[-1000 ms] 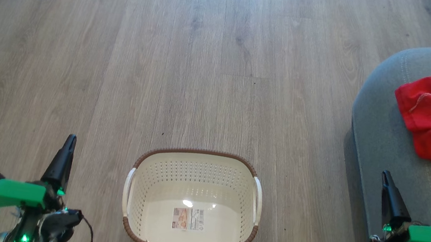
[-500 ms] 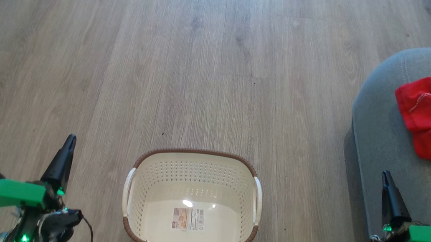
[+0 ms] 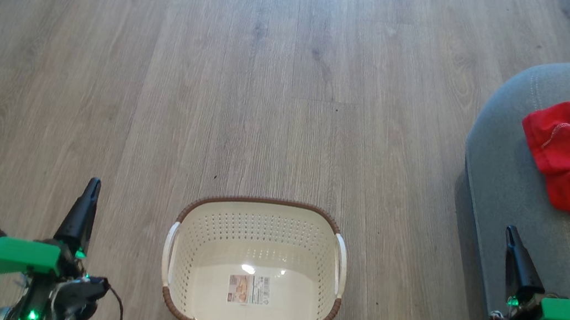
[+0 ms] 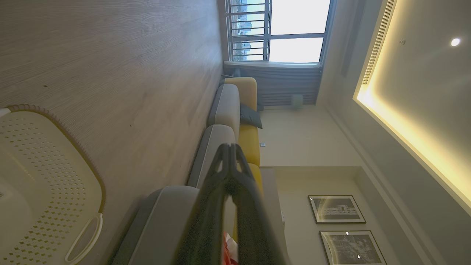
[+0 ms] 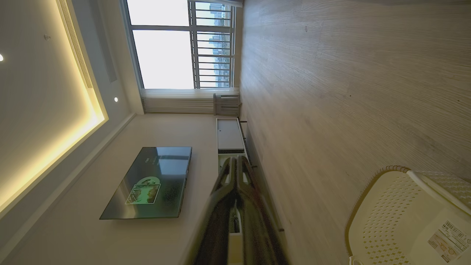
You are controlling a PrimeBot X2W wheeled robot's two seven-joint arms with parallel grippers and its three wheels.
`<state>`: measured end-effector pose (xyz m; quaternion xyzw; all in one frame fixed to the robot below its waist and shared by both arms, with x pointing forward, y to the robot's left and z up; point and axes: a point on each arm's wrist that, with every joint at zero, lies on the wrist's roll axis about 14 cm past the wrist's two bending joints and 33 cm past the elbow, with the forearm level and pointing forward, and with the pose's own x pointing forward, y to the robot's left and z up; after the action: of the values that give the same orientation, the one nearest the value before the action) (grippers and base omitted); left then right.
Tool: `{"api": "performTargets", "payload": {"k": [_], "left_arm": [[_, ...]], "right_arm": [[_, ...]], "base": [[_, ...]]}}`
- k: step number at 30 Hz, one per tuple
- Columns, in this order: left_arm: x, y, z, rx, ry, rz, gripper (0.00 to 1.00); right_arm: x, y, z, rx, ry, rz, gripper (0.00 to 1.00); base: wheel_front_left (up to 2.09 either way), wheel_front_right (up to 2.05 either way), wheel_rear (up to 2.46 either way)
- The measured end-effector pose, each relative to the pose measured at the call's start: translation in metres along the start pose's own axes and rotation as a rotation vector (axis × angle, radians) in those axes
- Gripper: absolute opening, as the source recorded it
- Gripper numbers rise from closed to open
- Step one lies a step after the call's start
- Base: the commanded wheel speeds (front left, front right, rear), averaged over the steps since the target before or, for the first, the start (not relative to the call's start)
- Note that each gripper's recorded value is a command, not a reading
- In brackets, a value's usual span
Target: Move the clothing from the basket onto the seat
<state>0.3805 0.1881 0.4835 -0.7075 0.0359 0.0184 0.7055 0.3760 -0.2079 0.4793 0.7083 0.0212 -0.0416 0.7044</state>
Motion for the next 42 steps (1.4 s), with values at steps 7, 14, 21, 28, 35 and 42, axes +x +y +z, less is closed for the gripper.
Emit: {"api": "performTargets", "payload": {"k": [7,14,21,28,35,42], "left_arm": [[0.0,-0.0001,0.0,0.0,0.0,0.0,0.0],[0.0,-0.0001,0.0,0.0,0.0,0.0,0.0],[0.0,-0.0001,0.0001,0.0,0.0,0.0,0.0],[0.0,-0.0001,0.0001,0.0,0.0,0.0,0.0],[0.0,-0.0001,0.0001,0.0,0.0,0.0,0.0],[0.0,-0.0001,0.0001,0.0,0.0,0.0,0.0]], "right_arm": [[0.0,0.0,0.0,0.0,0.001,0.0,0.0],[0.0,0.0,0.0,0.001,0.0,0.0,0.0],[0.0,0.0,0.0001,0.001,0.0,0.0,0.0],[0.0,0.0001,0.0001,0.001,0.0,0.0,0.0],[0.0,0.0,0.0002,0.001,-0.001,0.0,0.0],[0.0,0.0,0.0002,0.002,-0.001,0.0,0.0]], "base": [[0.0,0.0,0.0],[0.0,0.0,0.0],[0.0,0.0,0.0],[0.0,0.0,0.0],[0.0,0.0,0.0],[0.0,0.0,0.0]]}}
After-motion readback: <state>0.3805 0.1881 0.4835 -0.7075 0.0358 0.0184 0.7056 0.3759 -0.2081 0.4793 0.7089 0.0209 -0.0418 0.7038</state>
